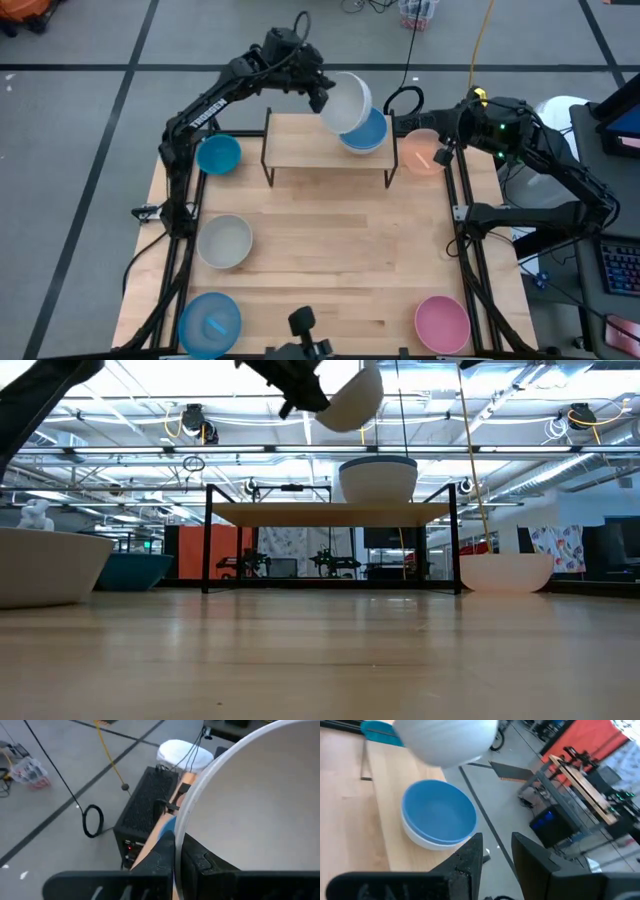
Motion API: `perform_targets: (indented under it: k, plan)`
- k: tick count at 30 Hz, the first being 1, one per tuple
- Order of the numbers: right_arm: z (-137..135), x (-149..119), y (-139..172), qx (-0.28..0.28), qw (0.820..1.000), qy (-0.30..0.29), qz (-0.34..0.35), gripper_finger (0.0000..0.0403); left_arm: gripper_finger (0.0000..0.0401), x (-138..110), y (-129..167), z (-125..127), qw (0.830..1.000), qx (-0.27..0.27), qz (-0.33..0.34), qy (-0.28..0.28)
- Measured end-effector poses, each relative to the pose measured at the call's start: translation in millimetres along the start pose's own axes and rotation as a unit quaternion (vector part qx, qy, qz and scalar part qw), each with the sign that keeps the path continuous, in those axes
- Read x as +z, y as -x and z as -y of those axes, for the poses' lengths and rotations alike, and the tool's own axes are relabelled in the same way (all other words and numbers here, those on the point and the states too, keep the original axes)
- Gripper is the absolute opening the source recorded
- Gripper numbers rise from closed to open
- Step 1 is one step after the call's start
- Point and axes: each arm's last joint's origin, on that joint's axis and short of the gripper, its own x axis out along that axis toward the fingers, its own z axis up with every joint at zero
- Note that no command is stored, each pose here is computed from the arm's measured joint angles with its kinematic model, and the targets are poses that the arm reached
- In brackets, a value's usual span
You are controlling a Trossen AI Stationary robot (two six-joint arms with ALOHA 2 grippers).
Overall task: Place and stack bowls onto a shelf
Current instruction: Stack the white bowl on top of the blue bowl on the shelf
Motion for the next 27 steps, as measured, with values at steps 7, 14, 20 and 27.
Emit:
perform_targets:
  k: [7, 14, 20, 27]
  plan:
    - [0, 0, -1, -0.006, 1.0, -0.009, -0.005, 0.0095, 0.0006, -13, -31, 4, 0.999, -0.012, -0.031, 0.006]
    - [-4, 5, -20, 0.001, 0.997, -0.073, -0.017, 0.0095, 0.0006, -9, -42, 12, 0.999, 0.047, -0.001, -0.024]
    - [-8, 16, -48, 0.001, 0.997, -0.079, -0.013, 0.0096, 0.0006, -2, -44, 22, 0.989, 0.134, 0.029, -0.054]
    - [-11, 29, -74, -0.011, 0.996, -0.092, 0.015, 0.0096, 0.0006, 3, -45, 40, 0.98, 0.182, 0.048, -0.069]
